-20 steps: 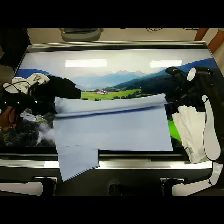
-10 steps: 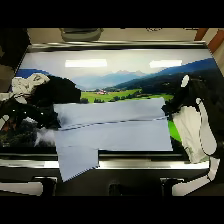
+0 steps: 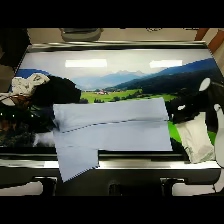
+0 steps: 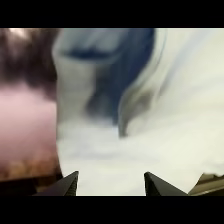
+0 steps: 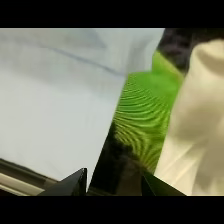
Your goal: Fold the shirts.
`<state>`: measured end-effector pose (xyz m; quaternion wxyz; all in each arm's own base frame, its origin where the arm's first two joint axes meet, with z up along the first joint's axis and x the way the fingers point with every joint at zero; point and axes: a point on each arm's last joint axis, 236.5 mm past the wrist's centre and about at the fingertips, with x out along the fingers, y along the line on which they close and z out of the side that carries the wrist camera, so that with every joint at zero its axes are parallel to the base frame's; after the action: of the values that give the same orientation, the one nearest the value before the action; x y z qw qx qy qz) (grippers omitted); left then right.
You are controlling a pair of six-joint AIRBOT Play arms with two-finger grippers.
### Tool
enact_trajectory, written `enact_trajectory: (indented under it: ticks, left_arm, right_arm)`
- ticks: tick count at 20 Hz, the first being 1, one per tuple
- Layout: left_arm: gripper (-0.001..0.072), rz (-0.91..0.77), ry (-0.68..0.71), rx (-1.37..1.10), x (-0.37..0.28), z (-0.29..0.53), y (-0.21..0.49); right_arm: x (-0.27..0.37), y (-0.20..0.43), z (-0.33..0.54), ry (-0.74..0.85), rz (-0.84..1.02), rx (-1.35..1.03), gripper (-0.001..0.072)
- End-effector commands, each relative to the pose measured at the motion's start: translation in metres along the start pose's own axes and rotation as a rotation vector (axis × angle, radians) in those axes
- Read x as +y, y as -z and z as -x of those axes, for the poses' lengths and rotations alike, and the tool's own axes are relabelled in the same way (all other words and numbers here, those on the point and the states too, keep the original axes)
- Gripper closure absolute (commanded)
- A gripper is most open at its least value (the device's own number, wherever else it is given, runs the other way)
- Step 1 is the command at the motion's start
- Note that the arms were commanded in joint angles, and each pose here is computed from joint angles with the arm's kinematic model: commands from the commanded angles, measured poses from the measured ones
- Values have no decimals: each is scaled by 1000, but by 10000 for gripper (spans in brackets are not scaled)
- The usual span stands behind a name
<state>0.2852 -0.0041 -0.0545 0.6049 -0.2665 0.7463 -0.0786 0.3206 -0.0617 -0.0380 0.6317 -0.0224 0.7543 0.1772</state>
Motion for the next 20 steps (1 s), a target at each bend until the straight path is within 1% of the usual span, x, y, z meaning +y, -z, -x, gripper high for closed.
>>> enact_trajectory:
  ticks: [1, 3, 5, 11, 16, 17, 18, 19, 20]
  left_arm:
    - [196, 14, 12, 64, 11, -34, 59]
    - [196, -8, 43, 93, 9, -53, 90]
    - [196, -14, 36, 88, 13, -62, 106]
    - [206, -25, 31, 116, 13, -63, 120]
    - [216, 7, 29, 99, 14, -73, 118]
    - [236, 20, 21, 96, 15, -77, 119]
    - [279, 32, 13, 94, 16, -82, 119]
    - [293, 30, 7, 95, 14, -86, 120]
    - [430, 13, 0, 98, 12, -89, 121]
  right_arm:
    - [14, 38, -19, -16, -19, -40, 262]
    - [26, 46, -30, -27, -25, -73, 264]
    - [32, 58, -36, -33, -22, -54, 272]
    - [35, 62, -37, -41, -11, -37, 272]
    - [34, 61, -37, -39, -13, -41, 271]
    - [34, 62, -38, -40, -31, -39, 270]
    - [35, 64, -40, -44, -46, -33, 263]
    - [37, 67, -45, -53, -50, -21, 183]
    - [40, 72, -51, -64, -54, -6, 141]
